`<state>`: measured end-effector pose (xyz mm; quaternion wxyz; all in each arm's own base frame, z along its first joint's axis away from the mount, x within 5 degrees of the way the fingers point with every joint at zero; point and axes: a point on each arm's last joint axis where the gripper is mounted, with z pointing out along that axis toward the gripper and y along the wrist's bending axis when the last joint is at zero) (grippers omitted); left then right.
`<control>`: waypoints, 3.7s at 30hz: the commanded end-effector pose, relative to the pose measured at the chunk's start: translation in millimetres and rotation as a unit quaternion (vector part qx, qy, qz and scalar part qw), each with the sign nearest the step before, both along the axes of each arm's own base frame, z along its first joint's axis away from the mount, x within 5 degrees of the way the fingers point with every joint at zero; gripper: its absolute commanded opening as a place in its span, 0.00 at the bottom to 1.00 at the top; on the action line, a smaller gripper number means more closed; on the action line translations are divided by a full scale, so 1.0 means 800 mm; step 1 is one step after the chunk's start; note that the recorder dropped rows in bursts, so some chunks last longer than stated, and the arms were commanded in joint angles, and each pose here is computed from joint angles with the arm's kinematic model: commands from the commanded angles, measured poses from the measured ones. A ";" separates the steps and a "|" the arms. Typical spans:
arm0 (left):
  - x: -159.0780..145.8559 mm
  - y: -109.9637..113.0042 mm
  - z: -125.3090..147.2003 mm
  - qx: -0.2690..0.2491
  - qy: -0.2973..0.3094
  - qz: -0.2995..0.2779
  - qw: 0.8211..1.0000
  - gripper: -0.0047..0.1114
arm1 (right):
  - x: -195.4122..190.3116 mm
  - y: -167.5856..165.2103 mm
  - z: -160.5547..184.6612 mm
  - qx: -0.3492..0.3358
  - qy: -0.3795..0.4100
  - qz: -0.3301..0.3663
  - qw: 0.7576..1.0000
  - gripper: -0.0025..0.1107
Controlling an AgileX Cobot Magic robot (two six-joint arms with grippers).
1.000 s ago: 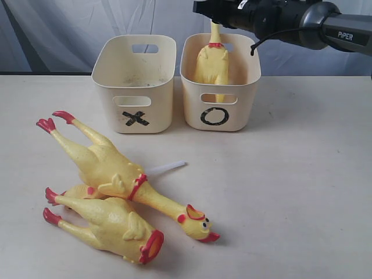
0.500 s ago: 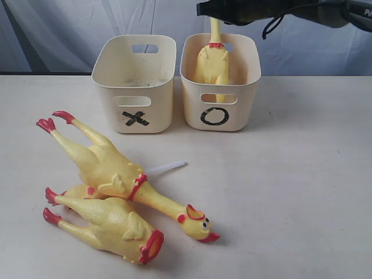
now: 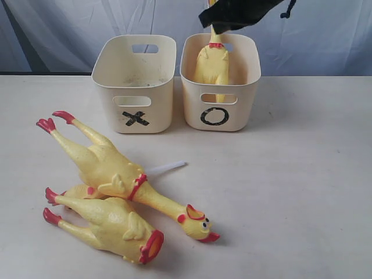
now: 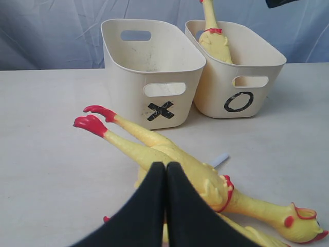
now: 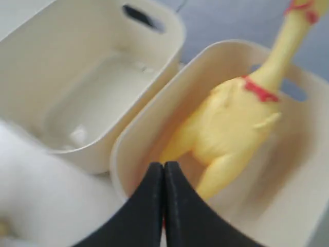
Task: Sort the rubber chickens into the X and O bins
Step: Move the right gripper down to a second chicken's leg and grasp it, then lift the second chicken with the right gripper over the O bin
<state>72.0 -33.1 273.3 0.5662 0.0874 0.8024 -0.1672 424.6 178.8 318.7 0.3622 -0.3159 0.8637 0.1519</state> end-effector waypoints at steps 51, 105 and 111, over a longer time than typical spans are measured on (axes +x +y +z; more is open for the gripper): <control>0.000 -0.001 0.002 -0.001 -0.004 -0.004 1.000 0.04 | -0.173 0.102 -0.189 -0.075 0.177 0.292 0.937 0.51; 0.000 -0.001 0.002 -0.001 -0.003 -0.004 1.000 0.04 | -0.182 0.062 -0.080 -0.213 0.017 0.257 0.942 0.01; 0.000 -0.001 0.002 0.000 -0.002 -0.005 1.000 0.04 | -0.186 0.039 -0.029 -0.261 -0.081 0.236 0.933 0.01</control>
